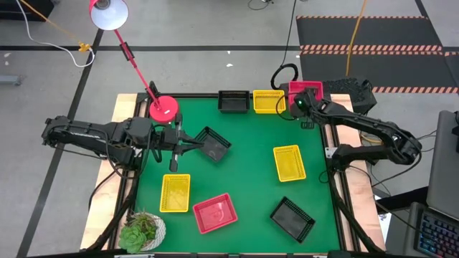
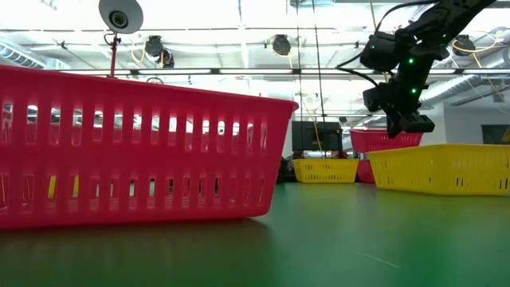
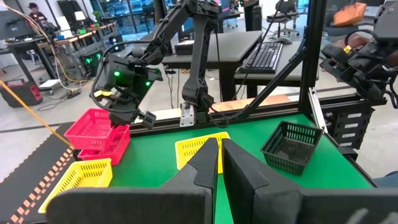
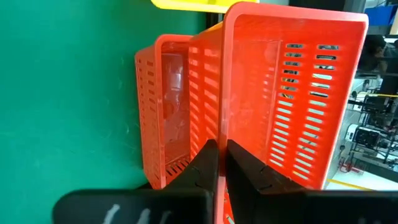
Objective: Stack baskets by color
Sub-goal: Stack the middle red bin on the top red bin
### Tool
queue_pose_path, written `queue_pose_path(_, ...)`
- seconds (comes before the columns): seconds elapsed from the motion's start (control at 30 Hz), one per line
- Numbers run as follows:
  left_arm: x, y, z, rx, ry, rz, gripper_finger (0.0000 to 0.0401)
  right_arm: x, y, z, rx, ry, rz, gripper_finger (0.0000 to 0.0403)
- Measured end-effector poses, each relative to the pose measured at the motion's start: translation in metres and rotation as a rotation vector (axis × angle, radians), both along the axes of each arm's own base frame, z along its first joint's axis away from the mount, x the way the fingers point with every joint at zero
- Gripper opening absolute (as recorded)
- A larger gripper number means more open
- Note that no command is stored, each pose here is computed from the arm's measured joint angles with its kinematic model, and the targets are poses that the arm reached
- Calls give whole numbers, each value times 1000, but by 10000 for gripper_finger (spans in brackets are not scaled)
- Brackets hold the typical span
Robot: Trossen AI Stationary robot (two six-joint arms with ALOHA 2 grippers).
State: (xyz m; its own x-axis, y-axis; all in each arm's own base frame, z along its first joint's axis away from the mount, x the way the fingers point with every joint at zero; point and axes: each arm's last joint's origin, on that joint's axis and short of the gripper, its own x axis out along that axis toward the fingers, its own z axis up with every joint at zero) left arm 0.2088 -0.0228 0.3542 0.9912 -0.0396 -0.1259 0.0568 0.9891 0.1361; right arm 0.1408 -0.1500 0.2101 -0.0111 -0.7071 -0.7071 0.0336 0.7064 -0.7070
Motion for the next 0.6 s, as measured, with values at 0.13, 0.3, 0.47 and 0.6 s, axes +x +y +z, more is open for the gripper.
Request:
queue_pose_path(0.13,0,0,0,-2,0,0,26,-4,-4,-1,28,-23,-10,11)
queue_pose_path(0.3,0,0,0,-2,0,1,26,-8,-7,-1,54,-49,-13,11)
queue_pose_path(0.47,0,0,0,-2,0,0,26,-9,-9,-2,71,-66,-12,11)
queue_pose_path(0.6,0,0,0,-1,0,0,26,-12,-10,-2,76,-62,-26,11)
